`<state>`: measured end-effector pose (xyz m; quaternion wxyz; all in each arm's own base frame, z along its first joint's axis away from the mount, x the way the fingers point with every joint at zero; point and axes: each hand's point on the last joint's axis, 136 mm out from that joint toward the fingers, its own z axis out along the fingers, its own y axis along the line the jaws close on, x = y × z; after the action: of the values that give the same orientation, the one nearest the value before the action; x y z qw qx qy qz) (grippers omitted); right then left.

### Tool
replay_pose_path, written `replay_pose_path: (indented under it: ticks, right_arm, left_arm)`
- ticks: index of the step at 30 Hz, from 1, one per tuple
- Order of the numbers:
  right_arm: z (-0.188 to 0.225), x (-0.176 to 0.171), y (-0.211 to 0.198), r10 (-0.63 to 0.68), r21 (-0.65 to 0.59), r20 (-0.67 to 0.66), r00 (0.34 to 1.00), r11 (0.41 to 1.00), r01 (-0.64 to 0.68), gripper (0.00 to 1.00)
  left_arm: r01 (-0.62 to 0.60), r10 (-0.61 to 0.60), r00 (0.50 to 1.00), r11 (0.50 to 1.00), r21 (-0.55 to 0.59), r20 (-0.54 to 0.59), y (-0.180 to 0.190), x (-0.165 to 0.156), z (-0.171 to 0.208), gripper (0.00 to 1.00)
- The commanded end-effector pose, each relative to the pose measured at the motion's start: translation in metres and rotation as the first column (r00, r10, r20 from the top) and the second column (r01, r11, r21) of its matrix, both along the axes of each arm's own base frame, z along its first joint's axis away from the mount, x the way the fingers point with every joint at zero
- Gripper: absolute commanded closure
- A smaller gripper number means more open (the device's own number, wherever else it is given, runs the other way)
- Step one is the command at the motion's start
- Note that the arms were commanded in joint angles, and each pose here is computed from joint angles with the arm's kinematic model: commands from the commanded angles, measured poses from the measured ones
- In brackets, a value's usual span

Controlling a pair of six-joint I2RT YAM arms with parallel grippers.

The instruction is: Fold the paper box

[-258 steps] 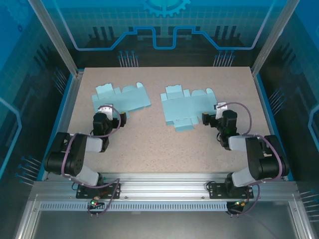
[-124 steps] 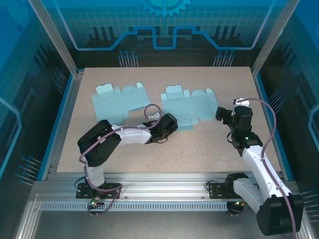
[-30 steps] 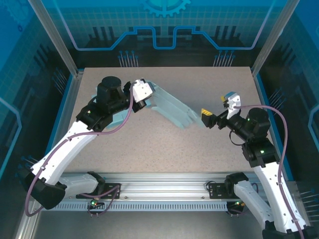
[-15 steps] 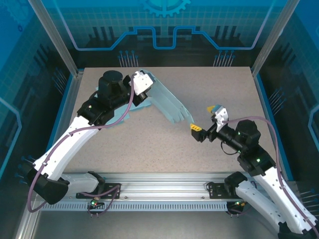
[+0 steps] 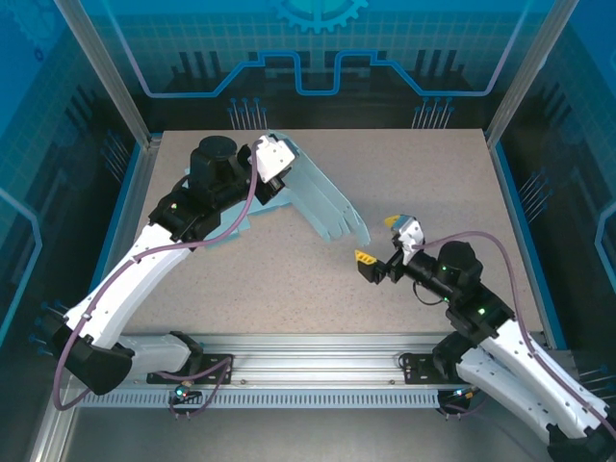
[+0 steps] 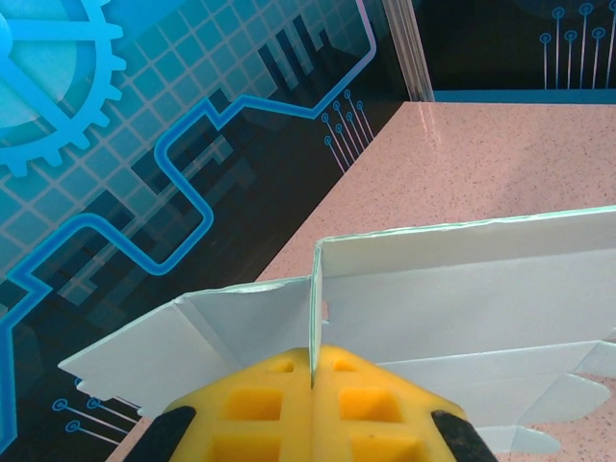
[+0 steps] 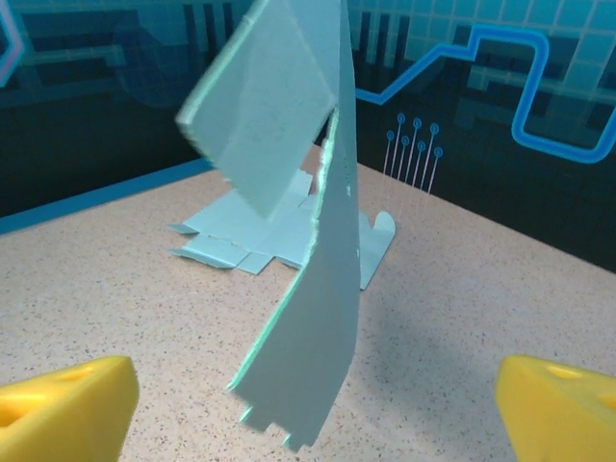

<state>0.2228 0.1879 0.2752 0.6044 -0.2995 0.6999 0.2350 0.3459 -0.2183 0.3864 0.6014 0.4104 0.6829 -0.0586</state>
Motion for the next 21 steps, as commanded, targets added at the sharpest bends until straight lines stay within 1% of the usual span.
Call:
replay_pose_path:
  ticks: [1,3,4,8,10,12,14,19,20,21]
  right_arm:
    - [0.014,0.014,0.008,-0.025,0.027,0.054,0.998,0.999,0.024,0.12]
    - [0.013,0.021,0.011,-0.033,0.025,0.052,0.998,0.999,0.032,0.23]
    - [0.012,0.023,0.013,-0.032,0.023,0.051,0.998,0.999,0.031,0.27]
    - [0.013,0.028,0.017,-0.035,0.014,0.056,0.998,0.999,0.035,0.56]
    - [0.014,0.028,0.017,-0.039,0.008,0.067,0.997,0.999,0.038,0.74]
    - [0.016,0.029,0.015,-0.046,0.002,0.073,0.996,0.999,0.046,0.89]
    - [0.016,0.029,0.013,-0.054,-0.01,0.073,0.996,0.998,0.055,1.0]
    - [0.012,0.031,0.011,-0.064,-0.058,0.058,0.996,0.996,0.067,1.0]
    - [0.012,0.031,0.01,-0.069,-0.072,0.053,0.996,0.995,0.073,1.0]
    - [0.01,0.033,0.008,-0.081,-0.094,0.04,0.996,0.992,0.085,1.0]
  left_arm:
    - [0.0,0.0,1.0,0.999,-0.04,-0.002,0.001,-0.001,0.007,1.0]
    - [0.003,-0.003,1.0,0.999,-0.043,-0.002,0.001,-0.002,0.007,1.0]
    - [0.002,-0.002,1.0,0.999,-0.045,-0.001,0.001,-0.002,0.008,1.0]
    - [0.003,-0.002,1.0,0.999,-0.046,0.001,0.0,-0.002,0.007,1.0]
    - [0.008,-0.009,1.0,0.999,-0.04,-0.005,-0.001,-0.002,0.004,1.0]
    - [0.013,-0.013,1.0,0.999,-0.035,-0.007,-0.001,-0.003,0.001,1.0]
    - [0.017,-0.018,1.0,0.999,-0.028,-0.011,-0.001,-0.003,-0.003,1.0]
    - [0.052,-0.052,0.998,0.999,0.003,-0.017,-0.005,-0.007,-0.011,1.0]
    - [0.062,-0.061,0.998,0.998,0.017,-0.017,-0.005,-0.008,-0.013,0.95]
    - [0.067,-0.066,0.998,0.997,0.036,-0.02,-0.004,-0.008,-0.016,0.82]
